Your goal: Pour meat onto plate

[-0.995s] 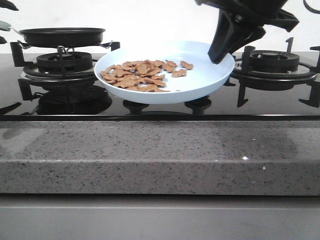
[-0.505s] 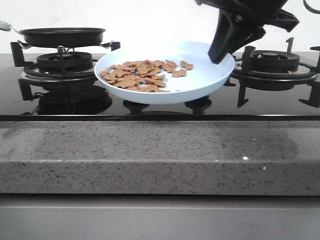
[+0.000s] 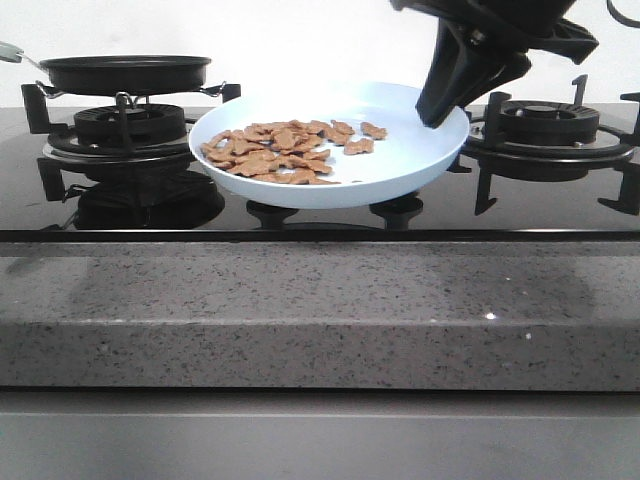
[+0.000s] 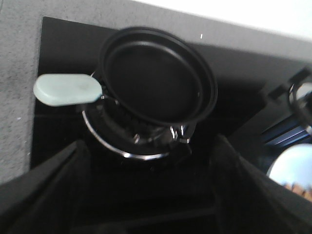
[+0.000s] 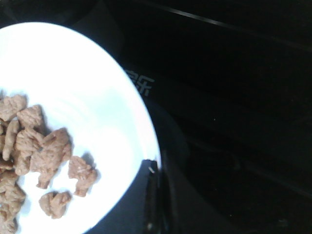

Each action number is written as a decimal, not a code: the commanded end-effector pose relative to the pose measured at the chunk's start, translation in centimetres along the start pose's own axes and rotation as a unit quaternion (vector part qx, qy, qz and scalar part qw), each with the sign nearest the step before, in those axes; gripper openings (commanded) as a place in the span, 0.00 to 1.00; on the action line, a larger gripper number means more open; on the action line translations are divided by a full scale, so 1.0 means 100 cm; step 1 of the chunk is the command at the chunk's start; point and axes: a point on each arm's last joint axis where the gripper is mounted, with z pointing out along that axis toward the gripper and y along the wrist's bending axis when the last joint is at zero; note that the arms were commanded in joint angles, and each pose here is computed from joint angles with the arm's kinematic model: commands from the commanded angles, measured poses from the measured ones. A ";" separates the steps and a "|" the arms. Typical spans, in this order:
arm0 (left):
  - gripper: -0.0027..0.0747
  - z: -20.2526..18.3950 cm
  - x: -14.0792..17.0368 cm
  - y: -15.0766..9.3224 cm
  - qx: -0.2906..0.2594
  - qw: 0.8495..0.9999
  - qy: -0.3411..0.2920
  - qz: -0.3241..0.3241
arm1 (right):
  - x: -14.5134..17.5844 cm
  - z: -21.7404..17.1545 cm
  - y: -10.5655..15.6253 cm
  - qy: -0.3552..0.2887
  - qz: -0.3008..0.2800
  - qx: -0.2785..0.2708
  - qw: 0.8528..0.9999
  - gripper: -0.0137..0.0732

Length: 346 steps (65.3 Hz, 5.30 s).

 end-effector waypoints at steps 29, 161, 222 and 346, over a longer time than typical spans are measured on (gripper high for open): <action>0.67 -0.072 0.103 -0.056 -0.052 0.994 -0.064 0.072 | -0.013 -0.020 0.007 -0.054 -0.002 -0.008 0.998 0.03; 0.67 -0.099 0.154 -0.061 -0.057 0.990 -0.087 0.095 | -0.114 0.055 -0.056 -0.053 0.016 0.003 0.998 0.33; 0.67 -0.099 0.155 -0.063 -0.051 0.990 -0.082 0.105 | 0.008 -0.134 0.001 -0.071 -0.054 0.059 0.994 0.50; 0.01 -0.103 0.167 -0.055 -0.098 0.985 -0.090 0.108 | 0.213 -0.190 0.008 -0.089 -0.006 0.068 0.994 0.03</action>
